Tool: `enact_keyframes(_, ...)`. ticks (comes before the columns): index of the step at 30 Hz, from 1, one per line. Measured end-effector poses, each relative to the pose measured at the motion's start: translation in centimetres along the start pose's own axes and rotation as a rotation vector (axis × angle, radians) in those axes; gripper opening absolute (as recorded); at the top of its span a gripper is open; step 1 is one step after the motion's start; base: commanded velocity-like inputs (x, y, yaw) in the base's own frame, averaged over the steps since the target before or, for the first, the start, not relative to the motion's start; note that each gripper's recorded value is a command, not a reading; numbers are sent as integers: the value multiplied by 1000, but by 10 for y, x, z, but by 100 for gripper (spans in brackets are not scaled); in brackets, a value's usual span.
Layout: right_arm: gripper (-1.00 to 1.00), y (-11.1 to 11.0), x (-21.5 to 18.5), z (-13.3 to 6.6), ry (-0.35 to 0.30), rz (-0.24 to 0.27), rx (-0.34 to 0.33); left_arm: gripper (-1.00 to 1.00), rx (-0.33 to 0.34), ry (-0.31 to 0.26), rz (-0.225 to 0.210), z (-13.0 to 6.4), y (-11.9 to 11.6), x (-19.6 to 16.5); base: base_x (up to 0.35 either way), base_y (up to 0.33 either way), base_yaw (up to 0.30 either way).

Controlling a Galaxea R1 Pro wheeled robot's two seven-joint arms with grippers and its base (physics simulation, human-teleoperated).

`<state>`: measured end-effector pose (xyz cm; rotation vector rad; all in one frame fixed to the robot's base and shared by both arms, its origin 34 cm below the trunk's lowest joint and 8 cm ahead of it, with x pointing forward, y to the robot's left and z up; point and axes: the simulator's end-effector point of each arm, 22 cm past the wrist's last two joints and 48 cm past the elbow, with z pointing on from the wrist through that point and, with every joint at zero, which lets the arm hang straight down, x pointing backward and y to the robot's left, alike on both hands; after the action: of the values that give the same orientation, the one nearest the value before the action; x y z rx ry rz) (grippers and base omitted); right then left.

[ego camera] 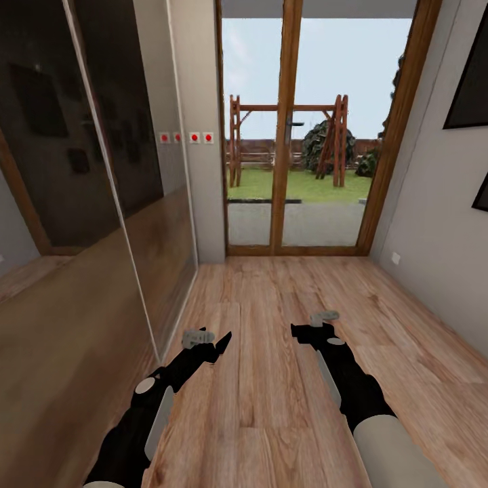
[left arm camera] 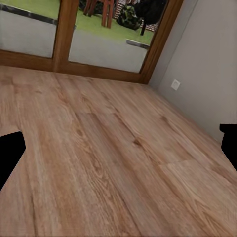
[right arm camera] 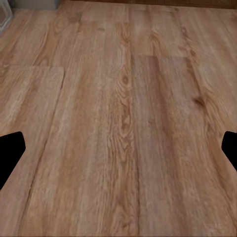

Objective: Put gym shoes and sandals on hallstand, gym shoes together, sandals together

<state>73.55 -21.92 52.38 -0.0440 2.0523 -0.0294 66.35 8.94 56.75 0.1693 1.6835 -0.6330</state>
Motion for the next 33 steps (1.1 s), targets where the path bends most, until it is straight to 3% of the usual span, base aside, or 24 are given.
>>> enact_keyframes(33, 100, -1, 0, 0, 0, 1, 4, 100, 0, 0, 0, 0, 0, 0, 347, 0, -262)
